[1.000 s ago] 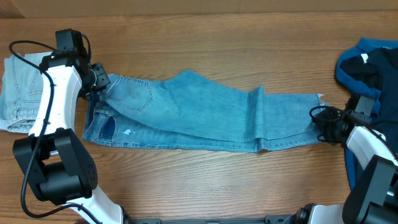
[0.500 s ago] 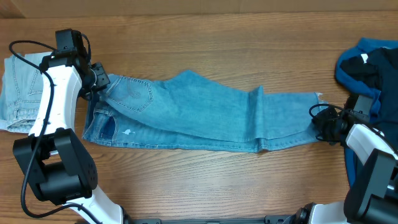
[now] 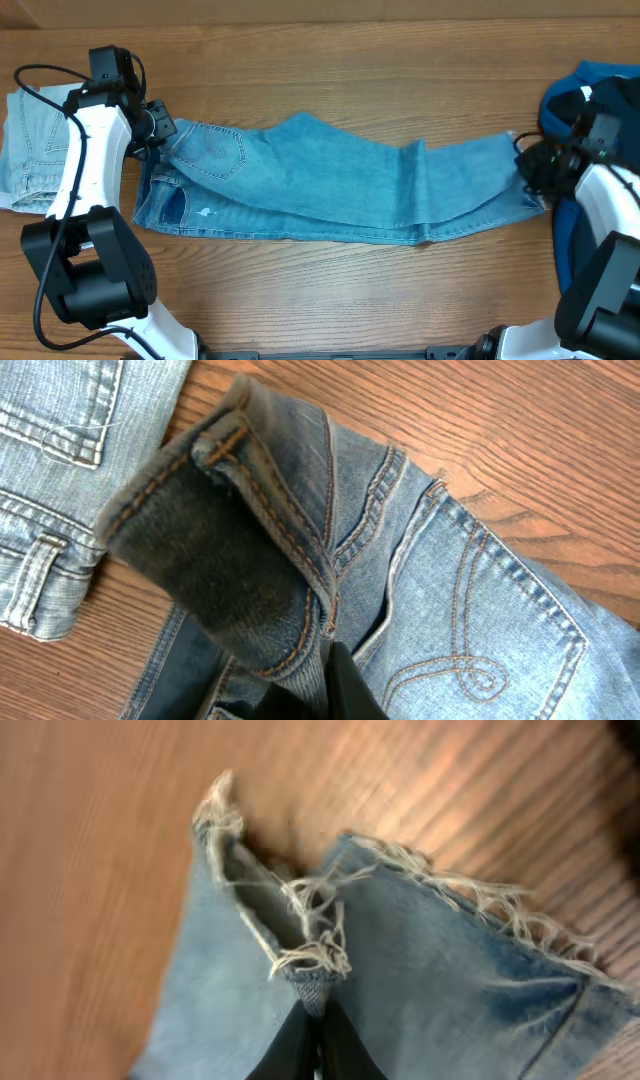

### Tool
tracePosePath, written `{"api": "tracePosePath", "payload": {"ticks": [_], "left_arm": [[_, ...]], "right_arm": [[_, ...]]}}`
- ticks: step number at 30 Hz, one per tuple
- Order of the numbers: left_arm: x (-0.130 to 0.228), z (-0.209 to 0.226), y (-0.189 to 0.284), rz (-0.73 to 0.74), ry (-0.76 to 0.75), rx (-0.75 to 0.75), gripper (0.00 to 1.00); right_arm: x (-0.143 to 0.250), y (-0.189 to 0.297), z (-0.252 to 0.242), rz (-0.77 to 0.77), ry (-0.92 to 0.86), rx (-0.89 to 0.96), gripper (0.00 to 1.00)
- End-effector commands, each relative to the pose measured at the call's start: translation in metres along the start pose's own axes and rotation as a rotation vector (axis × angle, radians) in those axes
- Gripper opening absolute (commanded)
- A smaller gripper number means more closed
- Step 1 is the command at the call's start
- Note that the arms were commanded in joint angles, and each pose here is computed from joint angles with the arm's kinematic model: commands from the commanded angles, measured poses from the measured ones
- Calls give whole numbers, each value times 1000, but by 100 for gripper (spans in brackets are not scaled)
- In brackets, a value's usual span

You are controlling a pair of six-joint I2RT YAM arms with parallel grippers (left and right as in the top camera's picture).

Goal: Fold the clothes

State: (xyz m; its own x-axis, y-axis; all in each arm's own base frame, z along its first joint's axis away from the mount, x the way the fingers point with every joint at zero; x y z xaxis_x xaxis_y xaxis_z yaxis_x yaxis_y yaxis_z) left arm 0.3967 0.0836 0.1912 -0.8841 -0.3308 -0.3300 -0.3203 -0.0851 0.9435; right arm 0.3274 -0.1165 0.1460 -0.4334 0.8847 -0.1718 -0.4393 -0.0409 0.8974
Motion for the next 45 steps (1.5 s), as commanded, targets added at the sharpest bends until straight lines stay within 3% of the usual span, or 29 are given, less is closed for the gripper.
{"api": "tracePosePath", "payload": {"ticks": [1,10,18,29,39,45], "left_arm": [[-18,-2,19,-72,15,33,4],[-55,-10,72,-225,13,101,4],[-67,-14,80,-292,95,157,4],[-80,-21,86,-362,179,257,4],[-76,-27,89,-313,256,318,4],[-83,-20,101,-349,406,263,4]], "right_arm": [[-20,23,28,-61,40,-67,4],[-50,63,68,-168,-64,-200,4],[-66,72,82,-239,-138,-257,4],[-71,68,79,-289,-113,-190,4],[-71,120,101,-310,-36,-91,4],[-75,73,100,-185,-28,36,4]]}}
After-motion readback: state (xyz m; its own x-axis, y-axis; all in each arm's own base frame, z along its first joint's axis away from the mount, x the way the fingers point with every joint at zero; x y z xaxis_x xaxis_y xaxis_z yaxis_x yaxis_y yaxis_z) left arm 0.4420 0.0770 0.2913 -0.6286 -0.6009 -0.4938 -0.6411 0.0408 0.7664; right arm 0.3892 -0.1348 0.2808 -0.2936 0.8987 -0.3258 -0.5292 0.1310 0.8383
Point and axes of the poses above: each gripper's point midway between its finger pads, its own y axis back along the fingers, its own z axis along the line the jaws close on, x = y × z, the point moved 9 cm from there along y, back along the fingers, and after that the axes turned 7 degrees about -y, right-handed, at the moved point
